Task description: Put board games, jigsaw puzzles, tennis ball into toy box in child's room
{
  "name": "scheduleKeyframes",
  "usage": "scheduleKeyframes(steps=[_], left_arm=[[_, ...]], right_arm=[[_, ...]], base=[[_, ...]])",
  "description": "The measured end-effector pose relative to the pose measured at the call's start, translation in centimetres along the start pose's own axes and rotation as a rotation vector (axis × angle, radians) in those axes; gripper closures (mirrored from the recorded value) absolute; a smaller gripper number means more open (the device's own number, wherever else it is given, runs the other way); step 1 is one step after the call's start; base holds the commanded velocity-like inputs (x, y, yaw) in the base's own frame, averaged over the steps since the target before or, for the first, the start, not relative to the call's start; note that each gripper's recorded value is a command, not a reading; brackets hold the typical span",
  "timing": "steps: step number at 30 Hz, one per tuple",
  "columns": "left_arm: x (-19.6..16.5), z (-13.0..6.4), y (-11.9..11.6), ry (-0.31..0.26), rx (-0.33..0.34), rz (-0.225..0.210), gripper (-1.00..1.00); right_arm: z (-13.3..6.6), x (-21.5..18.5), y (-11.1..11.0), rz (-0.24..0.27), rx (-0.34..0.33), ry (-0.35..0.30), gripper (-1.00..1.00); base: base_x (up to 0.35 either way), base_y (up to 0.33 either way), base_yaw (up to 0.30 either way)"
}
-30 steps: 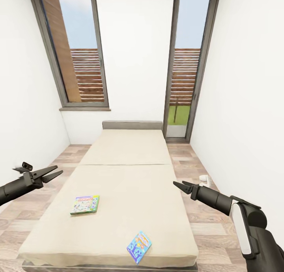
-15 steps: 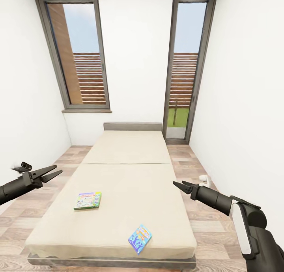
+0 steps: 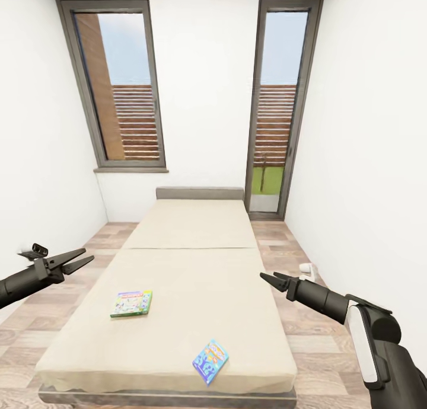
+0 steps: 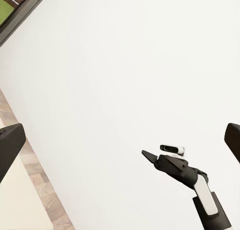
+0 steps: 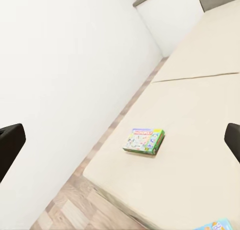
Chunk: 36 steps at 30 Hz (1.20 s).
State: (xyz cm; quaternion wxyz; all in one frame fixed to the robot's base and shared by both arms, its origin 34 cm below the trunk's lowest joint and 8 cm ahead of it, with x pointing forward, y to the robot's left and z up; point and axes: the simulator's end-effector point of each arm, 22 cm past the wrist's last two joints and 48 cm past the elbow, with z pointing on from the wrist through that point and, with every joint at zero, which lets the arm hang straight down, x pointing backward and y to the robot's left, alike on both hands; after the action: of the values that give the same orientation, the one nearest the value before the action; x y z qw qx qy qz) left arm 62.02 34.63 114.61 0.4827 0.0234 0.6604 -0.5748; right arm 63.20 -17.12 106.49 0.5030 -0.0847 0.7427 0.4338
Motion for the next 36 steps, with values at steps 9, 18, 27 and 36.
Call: scheduleKeyframes(steps=[9,18,27,36], left_arm=[[0.5,-0.1,0.2,-0.002,0.008,0.011,-1.0],[1.1,-0.4,0.5,-0.006,0.015,0.023,-1.0],[1.7,-0.5,1.1,-0.009,0.02,0.029,-1.0],[2.6,-0.7,2.1,-0.01,0.021,0.03,-1.0]], right_arm=[[0.0,0.4,-0.2,-0.011,-0.004,-0.009,-1.0],[-0.1,0.9,-1.0,-0.021,0.019,-0.02,-1.0],[0.0,1.6,-1.7,-0.03,0.024,-0.03,-1.0],[0.2,2.2,-2.4,-0.055,0.023,-0.049,-1.0]], base=[[0.0,0.0,0.0],[0.0,0.0,0.0],[0.0,0.0,0.0],[0.0,0.0,0.0]])
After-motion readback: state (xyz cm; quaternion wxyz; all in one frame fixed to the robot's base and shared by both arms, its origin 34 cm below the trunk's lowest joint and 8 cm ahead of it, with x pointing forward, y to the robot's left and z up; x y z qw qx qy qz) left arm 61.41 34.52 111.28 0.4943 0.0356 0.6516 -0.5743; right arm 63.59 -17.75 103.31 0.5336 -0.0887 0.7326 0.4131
